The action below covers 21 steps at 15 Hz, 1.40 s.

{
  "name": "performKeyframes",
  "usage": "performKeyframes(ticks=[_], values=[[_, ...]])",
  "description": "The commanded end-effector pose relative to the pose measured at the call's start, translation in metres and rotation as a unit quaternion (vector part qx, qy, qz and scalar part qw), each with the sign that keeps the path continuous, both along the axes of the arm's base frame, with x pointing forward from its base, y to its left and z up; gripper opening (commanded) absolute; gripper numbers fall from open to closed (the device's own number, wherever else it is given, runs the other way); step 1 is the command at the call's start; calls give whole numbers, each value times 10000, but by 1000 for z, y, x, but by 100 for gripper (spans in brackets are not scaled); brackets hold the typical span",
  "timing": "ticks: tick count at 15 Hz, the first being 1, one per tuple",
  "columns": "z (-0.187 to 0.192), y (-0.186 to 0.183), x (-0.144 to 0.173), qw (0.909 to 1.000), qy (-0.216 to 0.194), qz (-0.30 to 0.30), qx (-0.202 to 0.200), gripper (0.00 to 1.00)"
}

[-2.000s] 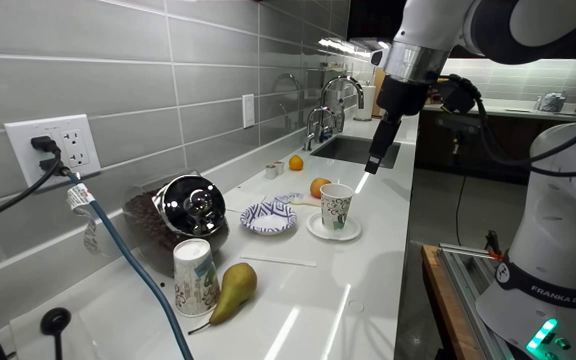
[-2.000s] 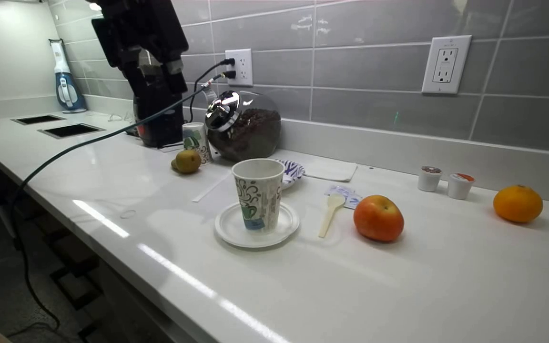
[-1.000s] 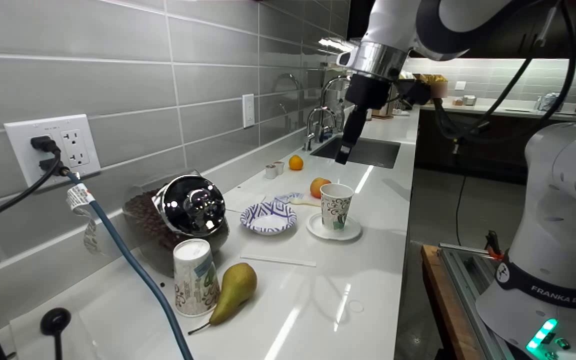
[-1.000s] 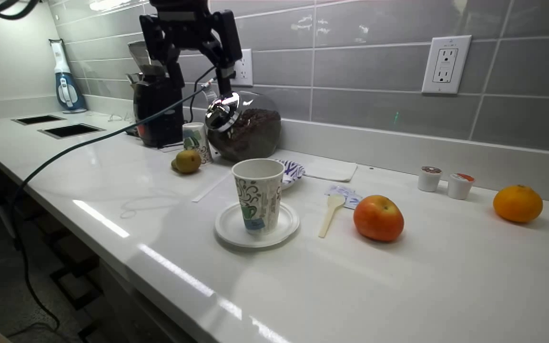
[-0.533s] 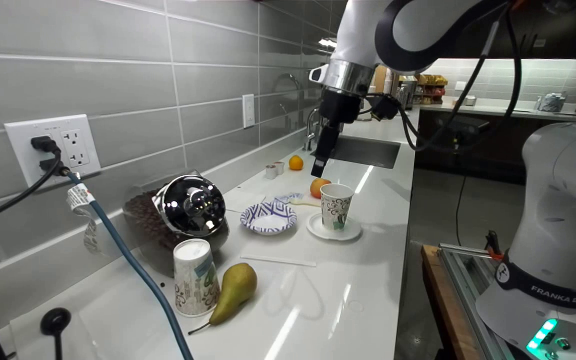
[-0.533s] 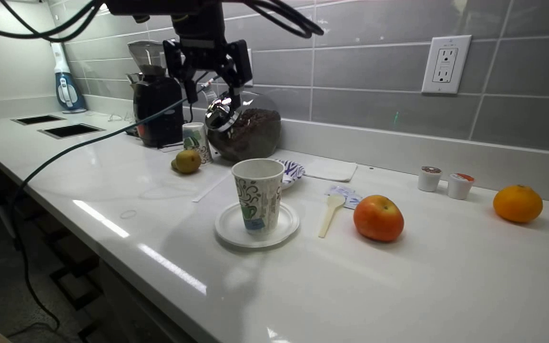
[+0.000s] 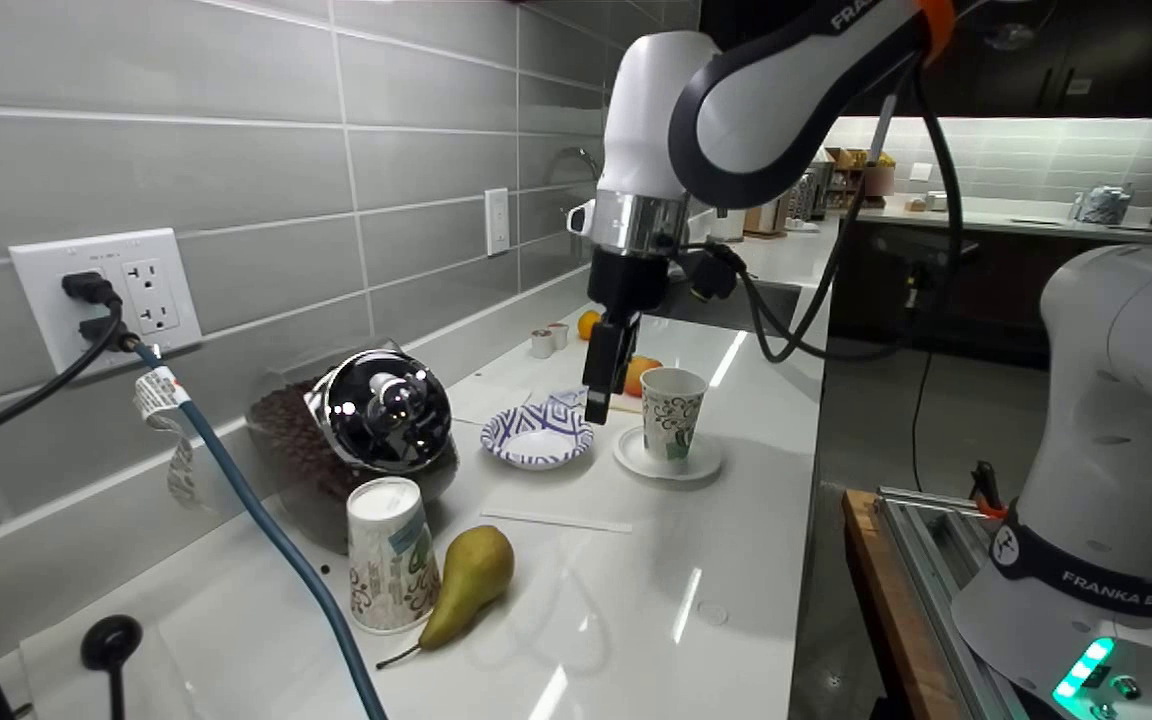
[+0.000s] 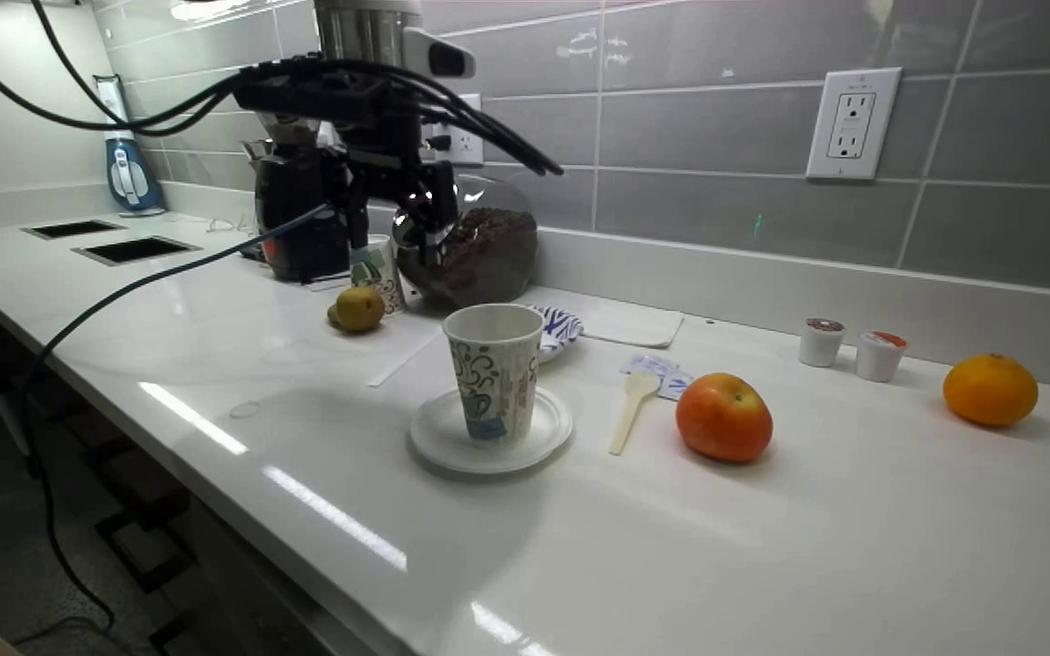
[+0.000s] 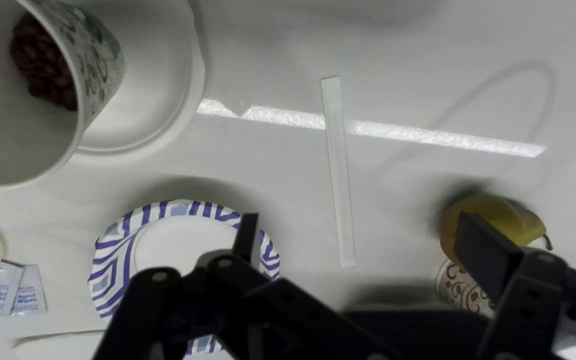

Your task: Put the drinking straw inside the paper cup

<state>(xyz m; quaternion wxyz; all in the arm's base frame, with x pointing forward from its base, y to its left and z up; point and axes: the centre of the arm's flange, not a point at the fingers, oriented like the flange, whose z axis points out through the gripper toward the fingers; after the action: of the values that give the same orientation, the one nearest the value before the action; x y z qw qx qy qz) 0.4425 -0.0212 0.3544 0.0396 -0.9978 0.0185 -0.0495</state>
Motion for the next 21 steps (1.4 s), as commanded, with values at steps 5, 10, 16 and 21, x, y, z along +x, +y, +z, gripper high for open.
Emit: performKeyframes(ticks=[5,10,16,21], values=[[-46,18,11,9993,380,-8,-30,100],[-60,14,21,9992,352,-164,-56,100],[-92,23,44,9998,136,-86,-107,100],[-112,35,57,9998,129,56,-151,86]])
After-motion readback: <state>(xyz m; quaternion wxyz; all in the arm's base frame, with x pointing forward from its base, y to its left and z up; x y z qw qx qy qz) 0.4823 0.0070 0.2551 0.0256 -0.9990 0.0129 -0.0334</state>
